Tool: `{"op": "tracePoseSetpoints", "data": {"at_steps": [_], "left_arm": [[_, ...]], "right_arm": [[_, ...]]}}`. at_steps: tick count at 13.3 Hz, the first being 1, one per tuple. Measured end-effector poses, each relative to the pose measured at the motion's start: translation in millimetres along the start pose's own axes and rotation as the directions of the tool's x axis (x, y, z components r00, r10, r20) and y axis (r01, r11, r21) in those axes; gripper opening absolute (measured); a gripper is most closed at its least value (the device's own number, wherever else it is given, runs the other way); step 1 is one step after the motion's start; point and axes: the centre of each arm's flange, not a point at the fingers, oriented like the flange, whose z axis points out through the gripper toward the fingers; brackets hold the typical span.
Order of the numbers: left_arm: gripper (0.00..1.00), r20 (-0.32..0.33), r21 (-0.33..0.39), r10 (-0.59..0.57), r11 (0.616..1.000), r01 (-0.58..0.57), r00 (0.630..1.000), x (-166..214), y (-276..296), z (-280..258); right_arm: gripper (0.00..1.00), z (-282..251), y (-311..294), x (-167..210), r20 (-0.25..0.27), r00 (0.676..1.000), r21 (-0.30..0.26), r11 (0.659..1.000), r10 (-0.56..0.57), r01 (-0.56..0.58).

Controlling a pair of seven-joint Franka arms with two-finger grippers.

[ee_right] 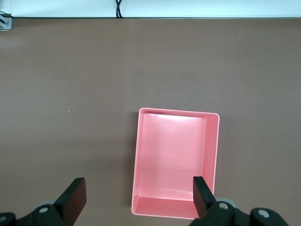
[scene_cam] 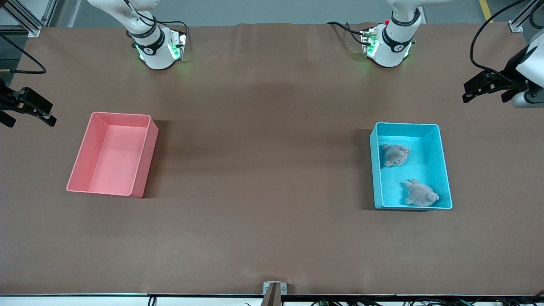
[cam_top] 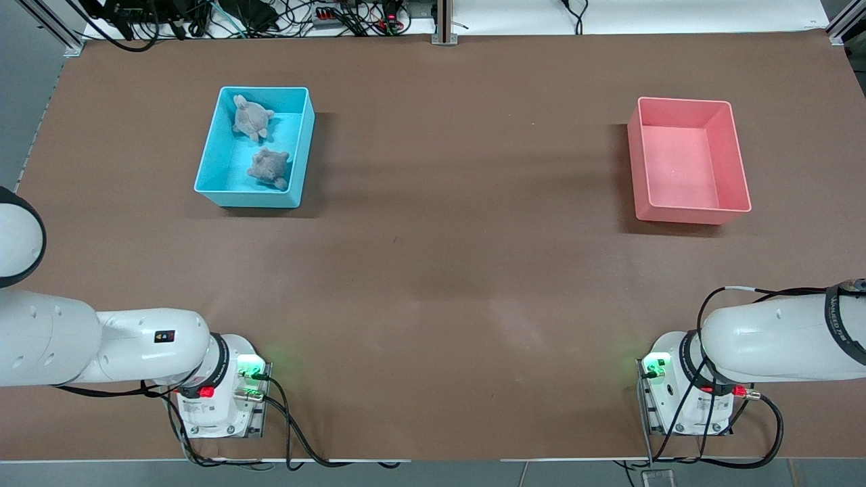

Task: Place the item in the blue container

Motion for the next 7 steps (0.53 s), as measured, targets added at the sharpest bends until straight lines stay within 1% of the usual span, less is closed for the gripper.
{"op": "tracePoseSetpoints", "data": {"at_steps": [2, 7], "left_arm": [[1.00, -0.002, 0.004, -0.003, 1.000, 0.003, 1.000, -1.2, 6.4, -0.9], [1.00, -0.012, 0.003, -0.012, 1.000, 0.012, 1.000, -1.0, 2.0, -3.0]], "right_arm": [[1.00, 0.0, -0.2, 0.0, 0.000, 1.000, 0.000, 1.000, 0.000, 0.000], [1.00, 0.0, -0.2, 0.0, 0.000, 1.000, 0.000, 1.000, 0.000, 0.000]]}}
